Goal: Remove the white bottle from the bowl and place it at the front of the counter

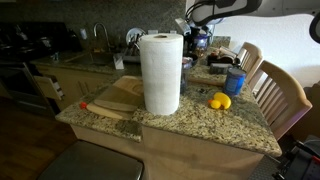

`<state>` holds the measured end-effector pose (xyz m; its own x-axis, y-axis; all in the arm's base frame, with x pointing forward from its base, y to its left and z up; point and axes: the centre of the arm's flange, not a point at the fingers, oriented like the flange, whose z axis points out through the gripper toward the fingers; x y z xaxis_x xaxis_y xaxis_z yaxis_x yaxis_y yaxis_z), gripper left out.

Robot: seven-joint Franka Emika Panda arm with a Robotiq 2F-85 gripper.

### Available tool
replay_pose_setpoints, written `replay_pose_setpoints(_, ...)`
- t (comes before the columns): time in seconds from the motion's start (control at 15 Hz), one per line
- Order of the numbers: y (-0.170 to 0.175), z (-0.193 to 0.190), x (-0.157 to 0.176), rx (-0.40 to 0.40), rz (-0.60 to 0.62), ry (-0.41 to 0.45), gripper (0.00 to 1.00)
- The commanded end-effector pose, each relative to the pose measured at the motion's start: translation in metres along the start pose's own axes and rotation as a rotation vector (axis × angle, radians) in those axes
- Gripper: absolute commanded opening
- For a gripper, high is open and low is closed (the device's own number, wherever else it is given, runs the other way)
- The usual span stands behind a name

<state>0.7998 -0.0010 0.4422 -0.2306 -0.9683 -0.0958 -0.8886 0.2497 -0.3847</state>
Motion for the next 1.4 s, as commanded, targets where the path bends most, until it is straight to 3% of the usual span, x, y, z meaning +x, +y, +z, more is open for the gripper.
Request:
replay_pose_setpoints(0.0,0.001,0.003,-0.002,-0.002,0.000,0.000,1.00)
replay_pose_setpoints(0.2,0.000,-0.004,-0.002,0.021,0.010,0.012,1.00)
replay_pose_setpoints(0.27,0.000,-0.002,-0.001,0.082,0.028,0.041,1.00)
replay_pose_setpoints(0.4,-0.006,0.007,0.003,0.124,0.042,0.089,1.00)
replay_pose_setpoints(0.93,-0.007,0.012,0.007,0.100,0.030,0.093,1.00)
replay_pose_setpoints(1.2,-0.005,0.035,0.012,0.048,0.046,0.108,1.00)
replay_pose_setpoints(1.33,-0.001,0.031,0.010,0.064,0.030,0.104,1.00)
